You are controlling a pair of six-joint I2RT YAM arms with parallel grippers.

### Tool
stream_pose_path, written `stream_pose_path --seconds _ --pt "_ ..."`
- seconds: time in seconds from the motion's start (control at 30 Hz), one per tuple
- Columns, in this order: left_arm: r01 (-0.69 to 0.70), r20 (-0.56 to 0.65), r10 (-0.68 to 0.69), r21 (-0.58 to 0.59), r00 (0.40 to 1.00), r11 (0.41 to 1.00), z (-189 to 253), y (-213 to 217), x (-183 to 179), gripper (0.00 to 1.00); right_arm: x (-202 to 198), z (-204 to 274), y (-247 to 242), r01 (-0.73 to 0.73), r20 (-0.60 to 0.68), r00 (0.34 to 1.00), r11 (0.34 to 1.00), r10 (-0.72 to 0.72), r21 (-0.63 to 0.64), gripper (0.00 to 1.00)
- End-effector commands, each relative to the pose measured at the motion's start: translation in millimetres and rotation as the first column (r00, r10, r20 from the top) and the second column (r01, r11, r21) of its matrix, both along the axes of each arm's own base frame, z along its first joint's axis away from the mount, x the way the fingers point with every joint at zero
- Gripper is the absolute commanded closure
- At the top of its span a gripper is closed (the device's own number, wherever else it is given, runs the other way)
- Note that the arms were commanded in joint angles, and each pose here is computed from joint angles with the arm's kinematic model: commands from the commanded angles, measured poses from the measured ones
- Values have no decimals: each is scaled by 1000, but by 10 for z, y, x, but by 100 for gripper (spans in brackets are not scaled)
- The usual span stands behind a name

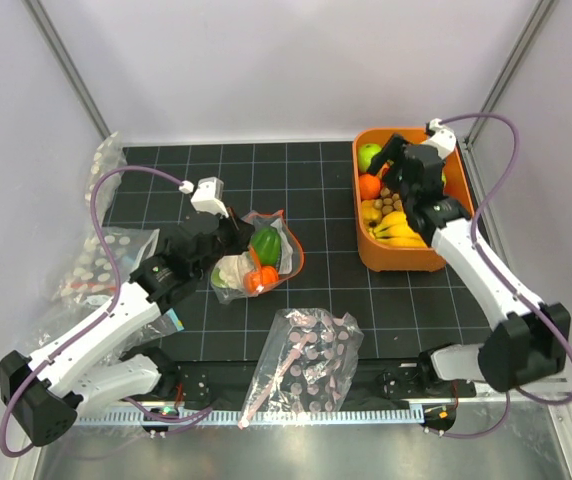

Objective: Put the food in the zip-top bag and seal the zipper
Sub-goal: Adjust the zipper food storage bag at the center of the board, then pick up the fake fruit from the bin.

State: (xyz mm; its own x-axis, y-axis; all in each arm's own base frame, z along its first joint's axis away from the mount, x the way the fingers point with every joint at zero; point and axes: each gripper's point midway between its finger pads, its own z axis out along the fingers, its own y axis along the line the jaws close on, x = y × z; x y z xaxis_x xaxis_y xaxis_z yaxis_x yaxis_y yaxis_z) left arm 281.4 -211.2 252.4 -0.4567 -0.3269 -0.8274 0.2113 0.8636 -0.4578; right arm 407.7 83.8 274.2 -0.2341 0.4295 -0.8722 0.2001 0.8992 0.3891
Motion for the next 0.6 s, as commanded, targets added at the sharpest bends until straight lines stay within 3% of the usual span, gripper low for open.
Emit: stream_pose_path --seconds 0.0,0.1,0.2,0.57 --pt "15 66 -11 -53 998 998 269 -28 3 100 356 200 50 -23 57 998 986 14 164 13" --pt "13 67 -9 -55 998 998 272 -22 0 100 682 -77 42 -33 29 999 956 25 291 2" --pt "19 61 -16 -50 998 999 251 -43 9 100 956 -252 34 -24 27 1000 940 15 340 0" --pt "23 62 -20 -53 998 998 262 -44 -3 100 1599 -700 -7 77 -44 997 944 -67 321 0"
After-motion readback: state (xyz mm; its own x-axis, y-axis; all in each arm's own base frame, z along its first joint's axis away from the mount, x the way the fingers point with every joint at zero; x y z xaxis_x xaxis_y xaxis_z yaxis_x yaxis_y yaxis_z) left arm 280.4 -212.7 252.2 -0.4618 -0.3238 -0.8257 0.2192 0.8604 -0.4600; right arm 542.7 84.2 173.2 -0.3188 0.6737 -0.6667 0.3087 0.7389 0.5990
